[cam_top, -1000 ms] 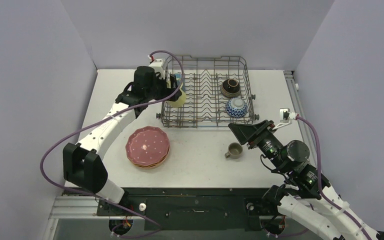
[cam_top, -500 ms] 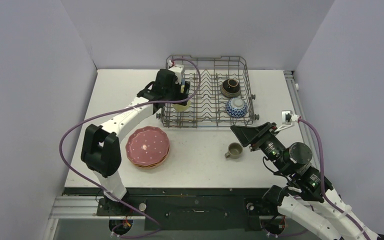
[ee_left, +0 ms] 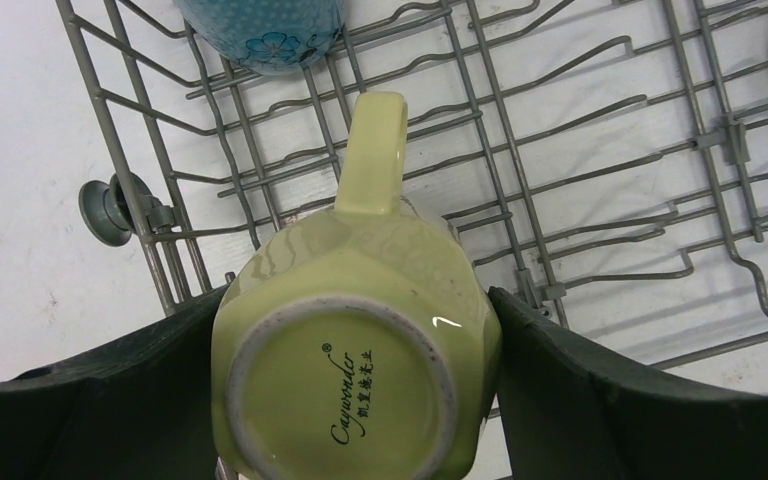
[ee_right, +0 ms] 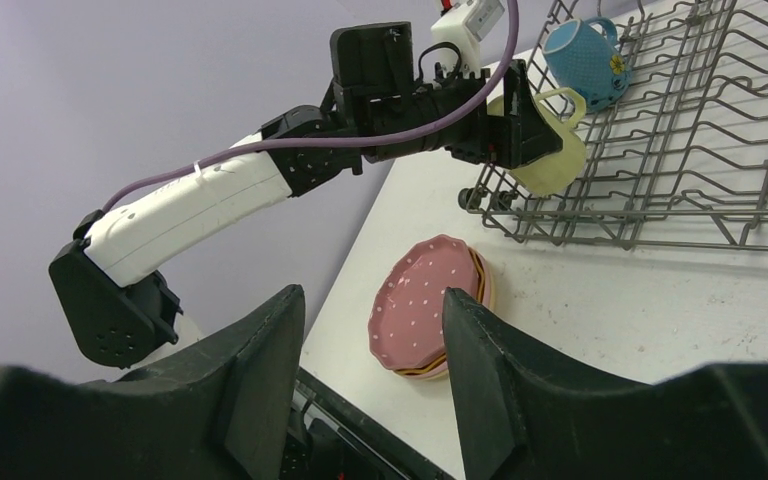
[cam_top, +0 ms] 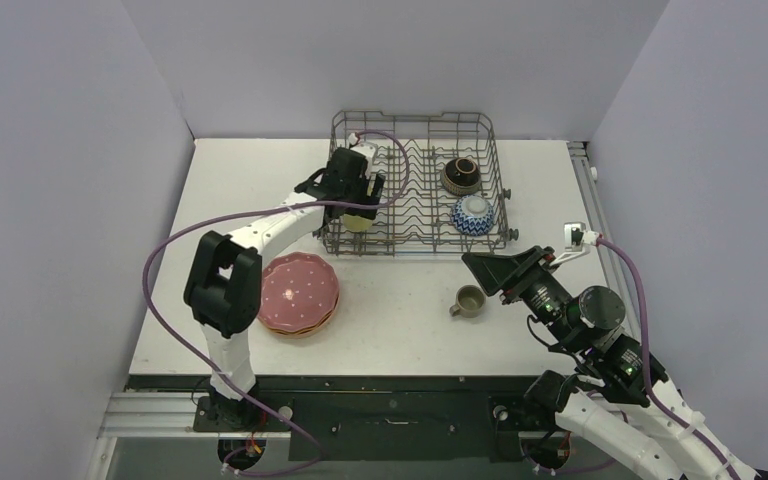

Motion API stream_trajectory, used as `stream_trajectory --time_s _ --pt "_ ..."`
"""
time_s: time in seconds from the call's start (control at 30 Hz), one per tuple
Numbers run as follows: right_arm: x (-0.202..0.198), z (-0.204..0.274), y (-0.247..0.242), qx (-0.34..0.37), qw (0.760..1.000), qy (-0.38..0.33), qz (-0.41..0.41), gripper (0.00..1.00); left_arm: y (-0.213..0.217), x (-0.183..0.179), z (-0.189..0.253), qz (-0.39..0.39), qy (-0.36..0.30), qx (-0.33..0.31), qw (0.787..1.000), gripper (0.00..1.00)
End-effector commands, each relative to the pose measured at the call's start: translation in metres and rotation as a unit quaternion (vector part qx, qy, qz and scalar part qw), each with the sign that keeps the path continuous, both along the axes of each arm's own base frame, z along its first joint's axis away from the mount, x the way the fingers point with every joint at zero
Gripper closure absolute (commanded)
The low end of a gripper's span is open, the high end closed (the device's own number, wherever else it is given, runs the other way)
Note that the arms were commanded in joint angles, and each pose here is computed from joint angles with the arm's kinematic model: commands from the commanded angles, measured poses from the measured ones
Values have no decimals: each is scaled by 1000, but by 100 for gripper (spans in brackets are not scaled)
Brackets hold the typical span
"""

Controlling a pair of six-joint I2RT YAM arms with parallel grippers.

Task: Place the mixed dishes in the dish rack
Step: Turn the cup upside down in the dish rack.

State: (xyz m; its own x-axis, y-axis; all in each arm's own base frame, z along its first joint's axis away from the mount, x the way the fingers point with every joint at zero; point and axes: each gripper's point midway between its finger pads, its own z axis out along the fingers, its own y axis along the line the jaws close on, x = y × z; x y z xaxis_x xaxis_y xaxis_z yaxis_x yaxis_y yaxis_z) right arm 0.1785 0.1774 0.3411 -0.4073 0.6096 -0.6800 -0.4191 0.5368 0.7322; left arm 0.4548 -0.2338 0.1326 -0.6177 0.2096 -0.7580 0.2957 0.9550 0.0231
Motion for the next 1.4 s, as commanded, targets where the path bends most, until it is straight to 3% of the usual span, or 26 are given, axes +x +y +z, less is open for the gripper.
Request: stream_trajectory --time_s 0.0,1.37 --pt "2 13 -5 -1 1000 -17 -11 51 -11 36 48 14 -85 -26 996 100" --pt "11 -2 3 -21 1000 -2 -9 49 -1 63 -2 45 -46 6 998 100"
